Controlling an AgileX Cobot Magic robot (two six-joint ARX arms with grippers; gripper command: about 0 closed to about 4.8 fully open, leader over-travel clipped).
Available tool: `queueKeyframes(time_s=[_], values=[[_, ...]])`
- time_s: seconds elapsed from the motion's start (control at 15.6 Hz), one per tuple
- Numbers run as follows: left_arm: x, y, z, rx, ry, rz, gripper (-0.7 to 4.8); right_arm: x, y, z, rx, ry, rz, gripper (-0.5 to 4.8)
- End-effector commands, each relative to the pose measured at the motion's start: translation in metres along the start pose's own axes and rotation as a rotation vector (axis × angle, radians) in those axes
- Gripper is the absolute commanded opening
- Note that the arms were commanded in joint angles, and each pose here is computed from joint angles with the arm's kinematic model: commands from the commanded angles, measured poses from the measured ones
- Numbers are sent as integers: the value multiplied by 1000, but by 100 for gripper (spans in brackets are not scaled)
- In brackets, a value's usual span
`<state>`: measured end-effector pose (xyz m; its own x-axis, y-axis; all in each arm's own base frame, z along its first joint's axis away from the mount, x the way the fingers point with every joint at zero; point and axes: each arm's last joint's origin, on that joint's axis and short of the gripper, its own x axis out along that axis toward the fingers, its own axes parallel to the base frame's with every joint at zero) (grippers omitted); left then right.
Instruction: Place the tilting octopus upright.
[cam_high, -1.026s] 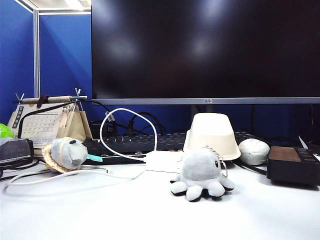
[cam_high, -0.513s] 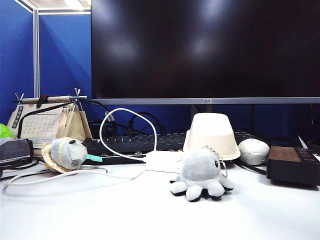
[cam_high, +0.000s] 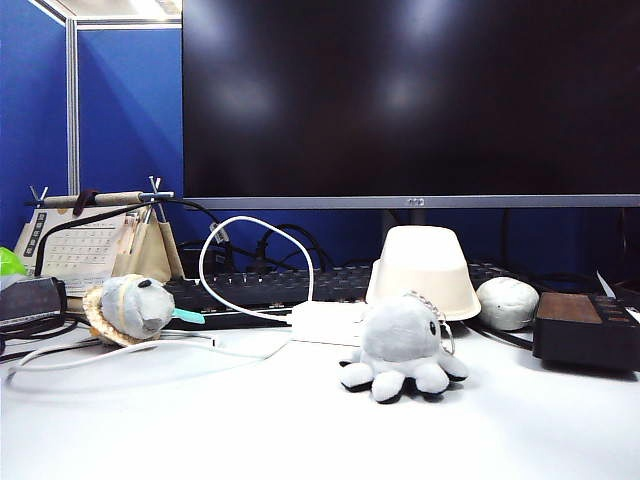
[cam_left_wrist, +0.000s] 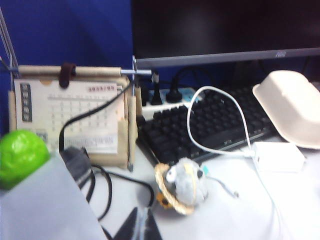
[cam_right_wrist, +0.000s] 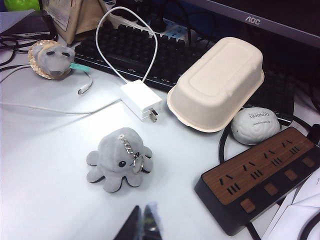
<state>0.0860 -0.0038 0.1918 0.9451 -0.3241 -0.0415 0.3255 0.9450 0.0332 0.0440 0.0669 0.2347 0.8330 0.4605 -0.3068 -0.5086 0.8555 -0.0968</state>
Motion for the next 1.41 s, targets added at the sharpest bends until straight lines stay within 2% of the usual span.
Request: queueKeyframes(time_s=[0.06,1.41], values=[[4,2,-4,30,-66,6,21,0,0,1,6,-7,-4,-1],[8,3,-17,27,-75,4,21,0,0,1,6,-7,-4,-1]])
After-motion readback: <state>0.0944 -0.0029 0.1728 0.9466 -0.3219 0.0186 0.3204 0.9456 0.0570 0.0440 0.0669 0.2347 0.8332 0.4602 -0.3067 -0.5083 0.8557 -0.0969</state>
